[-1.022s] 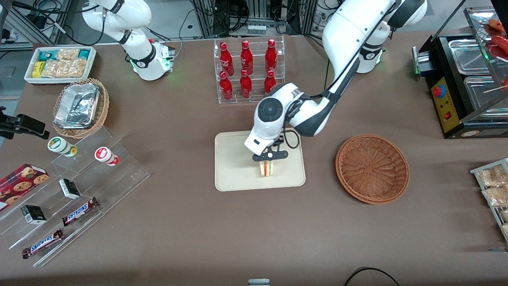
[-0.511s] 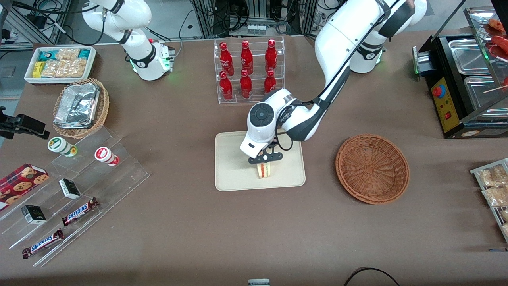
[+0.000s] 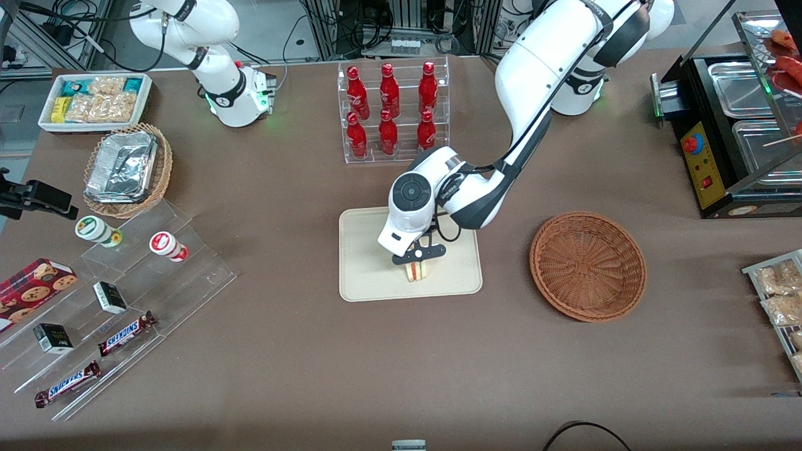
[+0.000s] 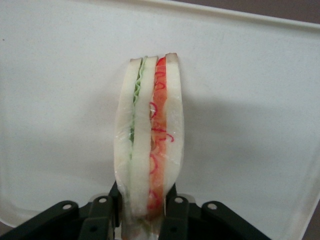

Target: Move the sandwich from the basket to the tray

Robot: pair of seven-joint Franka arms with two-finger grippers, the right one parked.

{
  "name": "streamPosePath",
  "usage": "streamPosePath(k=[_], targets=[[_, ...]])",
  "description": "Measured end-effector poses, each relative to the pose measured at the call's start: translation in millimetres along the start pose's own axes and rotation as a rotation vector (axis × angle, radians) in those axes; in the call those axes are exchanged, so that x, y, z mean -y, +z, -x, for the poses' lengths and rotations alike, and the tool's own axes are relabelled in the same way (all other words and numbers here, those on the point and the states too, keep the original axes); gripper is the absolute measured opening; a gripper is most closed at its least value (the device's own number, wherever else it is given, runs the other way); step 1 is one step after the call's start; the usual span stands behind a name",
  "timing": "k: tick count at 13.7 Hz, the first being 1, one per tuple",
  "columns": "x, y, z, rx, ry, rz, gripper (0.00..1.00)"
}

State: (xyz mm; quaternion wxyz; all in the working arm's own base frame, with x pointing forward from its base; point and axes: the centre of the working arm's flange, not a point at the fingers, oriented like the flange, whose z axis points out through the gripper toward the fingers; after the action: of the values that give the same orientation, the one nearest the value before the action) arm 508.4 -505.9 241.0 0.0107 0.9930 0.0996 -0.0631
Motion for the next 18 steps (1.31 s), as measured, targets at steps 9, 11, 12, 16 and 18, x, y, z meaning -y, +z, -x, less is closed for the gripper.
streamPosePath(k=[9, 11, 12, 16, 18], targets=[[24, -161, -23, -0.002, 0.166, -0.038, 1.00], [59, -181, -40, 0.010, 0.221, -0.063, 1.00], [79, -185, -49, 0.031, 0.221, -0.090, 1.00], [169, -207, -96, 0.079, 0.173, -0.138, 1.00], [212, -216, -112, 0.087, 0.183, -0.135, 1.00]])
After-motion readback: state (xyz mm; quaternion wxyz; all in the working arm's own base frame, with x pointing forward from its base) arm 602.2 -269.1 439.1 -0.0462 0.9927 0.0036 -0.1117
